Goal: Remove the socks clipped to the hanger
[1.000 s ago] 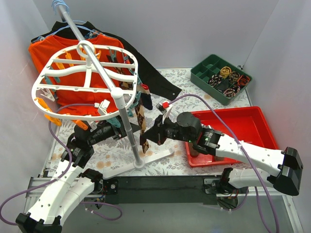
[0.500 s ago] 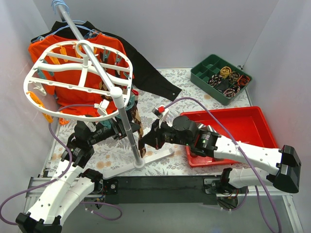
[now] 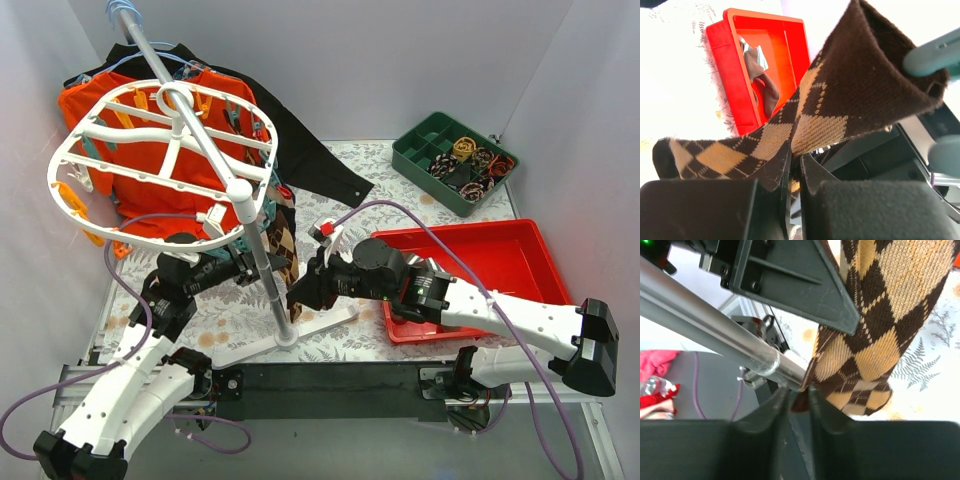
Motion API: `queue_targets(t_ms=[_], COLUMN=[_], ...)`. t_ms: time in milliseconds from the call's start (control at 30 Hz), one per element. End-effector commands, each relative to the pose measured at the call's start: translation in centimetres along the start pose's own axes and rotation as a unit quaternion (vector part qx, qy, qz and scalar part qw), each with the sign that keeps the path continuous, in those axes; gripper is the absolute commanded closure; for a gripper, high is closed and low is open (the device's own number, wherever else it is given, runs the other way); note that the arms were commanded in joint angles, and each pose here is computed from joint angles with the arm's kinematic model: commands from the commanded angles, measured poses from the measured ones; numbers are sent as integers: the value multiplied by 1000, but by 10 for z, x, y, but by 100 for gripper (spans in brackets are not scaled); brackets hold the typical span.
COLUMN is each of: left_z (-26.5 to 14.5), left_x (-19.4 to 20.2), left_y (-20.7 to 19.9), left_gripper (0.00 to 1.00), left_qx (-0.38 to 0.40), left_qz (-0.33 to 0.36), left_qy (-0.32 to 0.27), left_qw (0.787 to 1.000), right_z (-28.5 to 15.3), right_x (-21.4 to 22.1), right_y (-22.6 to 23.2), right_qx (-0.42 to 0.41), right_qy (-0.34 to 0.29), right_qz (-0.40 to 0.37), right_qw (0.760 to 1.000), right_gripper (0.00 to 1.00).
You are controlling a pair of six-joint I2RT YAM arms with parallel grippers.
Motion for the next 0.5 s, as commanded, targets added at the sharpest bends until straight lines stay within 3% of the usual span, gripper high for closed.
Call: queue_targets(t_ms=[0, 33, 267, 367, 467], left_z=[-2, -2, -5, -5, -6], left_x=[0, 0, 4, 4, 4], left_y=[-3, -4, -5, -6, -7], left_gripper=[100, 100, 100, 100, 100], left_qx=[6, 8, 14, 17, 18], left_qz=[4, 7, 11, 10, 12], left_qy=[7, 8, 24, 27, 30], left_qw=[1000, 1000, 1000, 999, 999], right_z=[-12, -14, -30, -33, -25], right_x=[-17, -21, -55, -77, -98], right_y=[15, 10, -16, -18, -17], right_qx=[-13, -8, -16, -44, -85], right_qy=[-5, 2, 16, 13, 27], right_qz=[-44, -44, -51, -81, -106], right_qw=[999, 999, 998, 996, 990], right_gripper=[61, 54, 42, 28, 26])
Point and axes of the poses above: each gripper's point midway between its finger pads, its own z axis out along the fingers, its own y axis along the line the jaws close on, x = y × z, the point moved 9 cm from there along -z, back along the fingers, and after that the axes turned 14 degrees about z, right-handed, at the moved point
